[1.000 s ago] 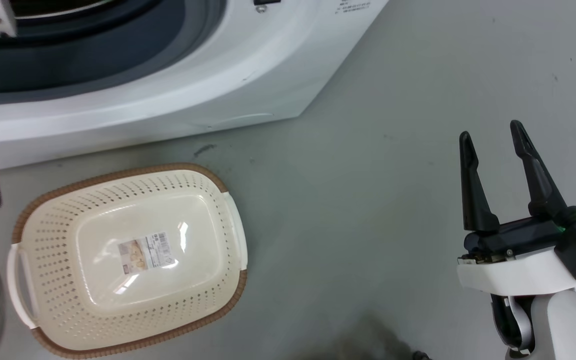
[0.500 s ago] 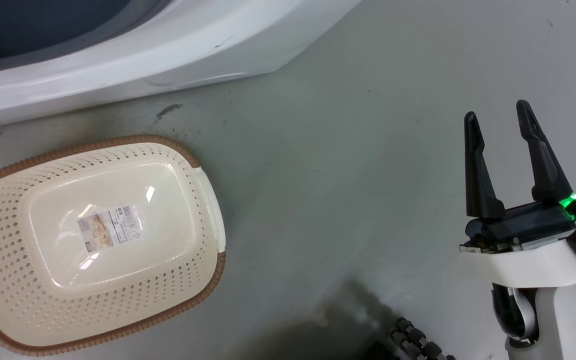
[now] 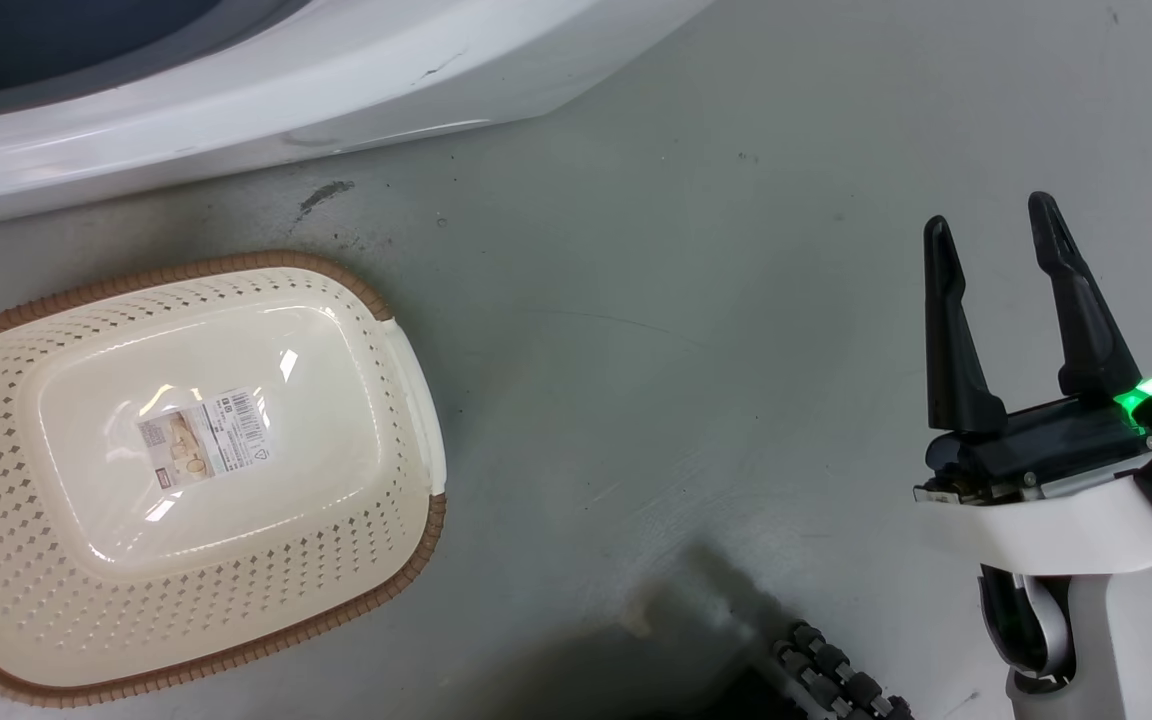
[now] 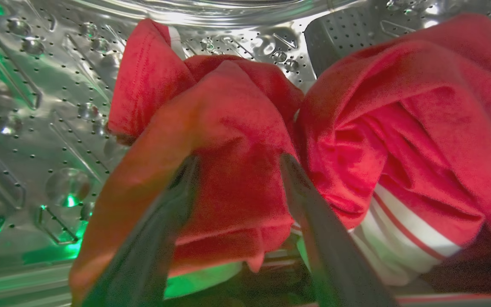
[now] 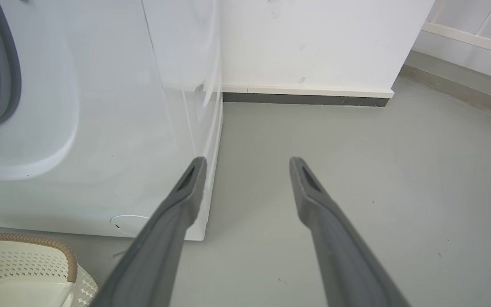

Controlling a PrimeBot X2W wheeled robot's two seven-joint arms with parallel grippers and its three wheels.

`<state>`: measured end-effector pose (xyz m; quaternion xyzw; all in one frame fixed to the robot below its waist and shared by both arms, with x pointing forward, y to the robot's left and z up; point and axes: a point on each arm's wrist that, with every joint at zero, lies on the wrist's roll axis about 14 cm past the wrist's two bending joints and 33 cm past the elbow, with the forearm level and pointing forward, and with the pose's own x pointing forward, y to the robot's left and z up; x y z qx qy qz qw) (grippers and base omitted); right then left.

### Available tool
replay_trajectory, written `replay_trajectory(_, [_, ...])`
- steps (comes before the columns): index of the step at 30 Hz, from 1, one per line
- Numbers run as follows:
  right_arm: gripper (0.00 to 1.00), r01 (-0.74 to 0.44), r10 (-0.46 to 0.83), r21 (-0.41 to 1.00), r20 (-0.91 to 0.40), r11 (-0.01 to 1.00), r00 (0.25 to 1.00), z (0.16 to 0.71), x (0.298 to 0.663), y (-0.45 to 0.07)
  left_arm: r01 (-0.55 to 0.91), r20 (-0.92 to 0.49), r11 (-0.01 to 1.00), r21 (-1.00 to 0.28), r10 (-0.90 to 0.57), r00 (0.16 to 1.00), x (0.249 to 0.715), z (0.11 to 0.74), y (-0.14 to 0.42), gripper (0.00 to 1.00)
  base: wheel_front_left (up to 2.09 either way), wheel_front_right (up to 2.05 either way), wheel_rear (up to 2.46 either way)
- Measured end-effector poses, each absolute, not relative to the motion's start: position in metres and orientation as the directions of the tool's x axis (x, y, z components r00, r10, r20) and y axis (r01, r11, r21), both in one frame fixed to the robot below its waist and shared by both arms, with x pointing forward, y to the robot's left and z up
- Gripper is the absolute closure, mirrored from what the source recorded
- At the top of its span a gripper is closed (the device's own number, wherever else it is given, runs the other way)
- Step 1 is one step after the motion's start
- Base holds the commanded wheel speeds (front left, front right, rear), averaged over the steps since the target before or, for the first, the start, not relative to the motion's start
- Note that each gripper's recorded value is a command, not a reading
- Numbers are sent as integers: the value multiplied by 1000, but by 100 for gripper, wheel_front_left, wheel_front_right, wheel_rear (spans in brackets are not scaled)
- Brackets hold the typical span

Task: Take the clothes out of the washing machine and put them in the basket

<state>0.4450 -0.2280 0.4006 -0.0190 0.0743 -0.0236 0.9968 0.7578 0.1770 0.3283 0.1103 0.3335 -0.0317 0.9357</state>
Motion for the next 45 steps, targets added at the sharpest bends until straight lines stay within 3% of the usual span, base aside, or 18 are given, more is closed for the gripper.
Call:
replay_trajectory(24, [0,32,-34,-31,-63,999,997,435,444,-223,181,-420,969,165,-97,902,757,398,154,100,0,0,0])
replay_trajectory(45, [0,-9,11,-45,43,999,999,484,425,-206,239,-162,966,96,-222,962,684,472,131,100,0,0,0])
